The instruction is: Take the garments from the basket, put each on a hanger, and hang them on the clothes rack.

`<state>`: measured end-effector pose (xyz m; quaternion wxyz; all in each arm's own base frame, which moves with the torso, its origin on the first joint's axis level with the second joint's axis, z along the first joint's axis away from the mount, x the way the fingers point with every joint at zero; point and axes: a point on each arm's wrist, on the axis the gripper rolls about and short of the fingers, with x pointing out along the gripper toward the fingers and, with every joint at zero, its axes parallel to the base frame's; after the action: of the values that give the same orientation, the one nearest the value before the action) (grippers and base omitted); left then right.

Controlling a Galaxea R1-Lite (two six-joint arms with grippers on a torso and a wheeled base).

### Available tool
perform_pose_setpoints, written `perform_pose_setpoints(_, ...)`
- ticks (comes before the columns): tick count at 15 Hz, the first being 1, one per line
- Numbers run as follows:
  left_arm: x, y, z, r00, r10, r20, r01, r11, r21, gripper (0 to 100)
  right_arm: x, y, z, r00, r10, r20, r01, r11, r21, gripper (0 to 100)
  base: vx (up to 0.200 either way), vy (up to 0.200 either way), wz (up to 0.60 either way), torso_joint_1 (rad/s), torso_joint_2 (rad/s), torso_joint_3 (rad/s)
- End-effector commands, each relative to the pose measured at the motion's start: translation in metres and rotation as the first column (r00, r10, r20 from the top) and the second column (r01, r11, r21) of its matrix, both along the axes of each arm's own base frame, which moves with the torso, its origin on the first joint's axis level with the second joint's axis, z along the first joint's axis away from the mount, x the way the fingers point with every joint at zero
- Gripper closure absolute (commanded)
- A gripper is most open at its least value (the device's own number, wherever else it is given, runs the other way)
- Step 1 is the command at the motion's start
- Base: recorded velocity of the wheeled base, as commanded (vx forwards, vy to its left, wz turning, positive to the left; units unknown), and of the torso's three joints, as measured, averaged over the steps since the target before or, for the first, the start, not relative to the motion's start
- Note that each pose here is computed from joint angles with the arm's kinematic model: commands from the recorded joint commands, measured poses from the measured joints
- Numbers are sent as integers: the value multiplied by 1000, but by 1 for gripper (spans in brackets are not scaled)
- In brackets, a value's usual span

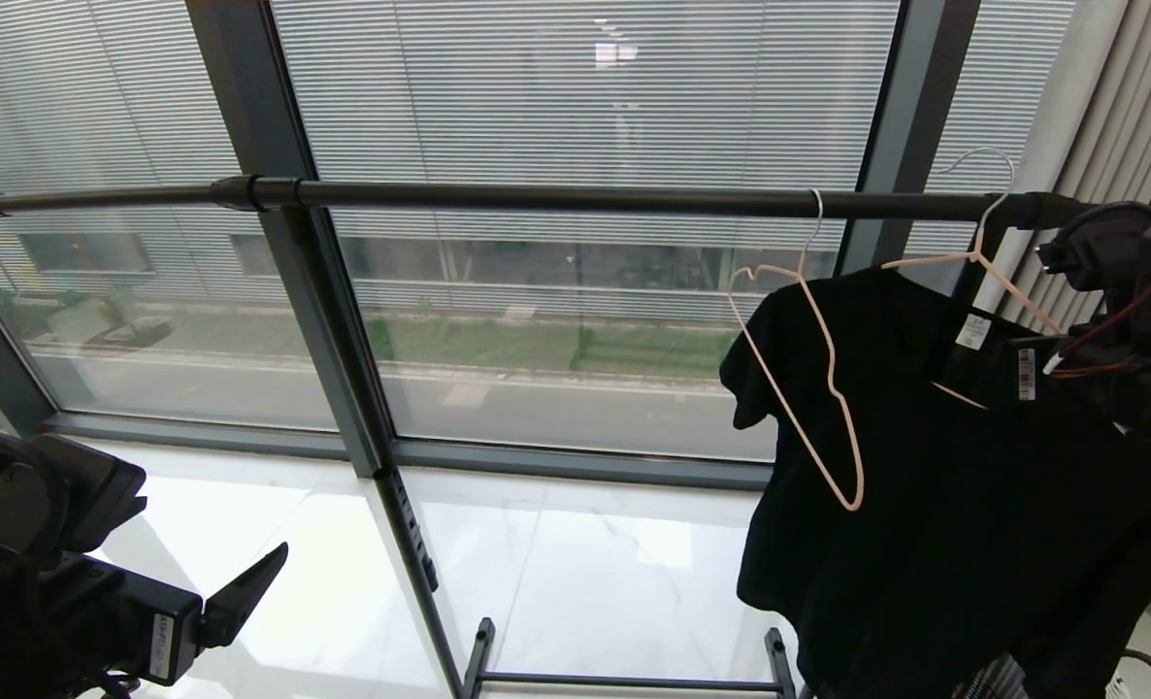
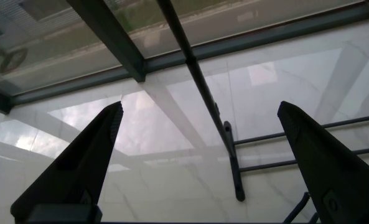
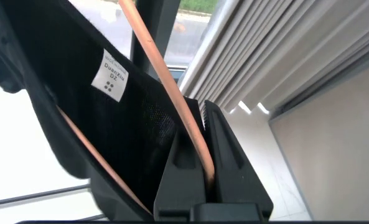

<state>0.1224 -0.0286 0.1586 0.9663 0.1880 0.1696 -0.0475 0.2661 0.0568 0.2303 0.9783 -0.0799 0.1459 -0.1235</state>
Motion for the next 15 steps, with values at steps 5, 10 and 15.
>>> perform_pose_setpoints(5,0,0,0,1000,-4,2,4,1000,0,0,29,6,-13,999,-6,-40,5,1000,-9,100,0,0,0,0,0,0)
perform_pose_setpoints(10,-2,0,1,1000,-4,8,4,1000,-2,0,38,8,-17,998,-25,-51,24,999,-22,100,0,0,0,0,0,0)
perform_pose_setpoints(15,-3,0,1,1000,-6,11,6,1000,-1,0,40,9,-22,997,-30,-68,28,999,-29,100,0,0,0,0,0,0)
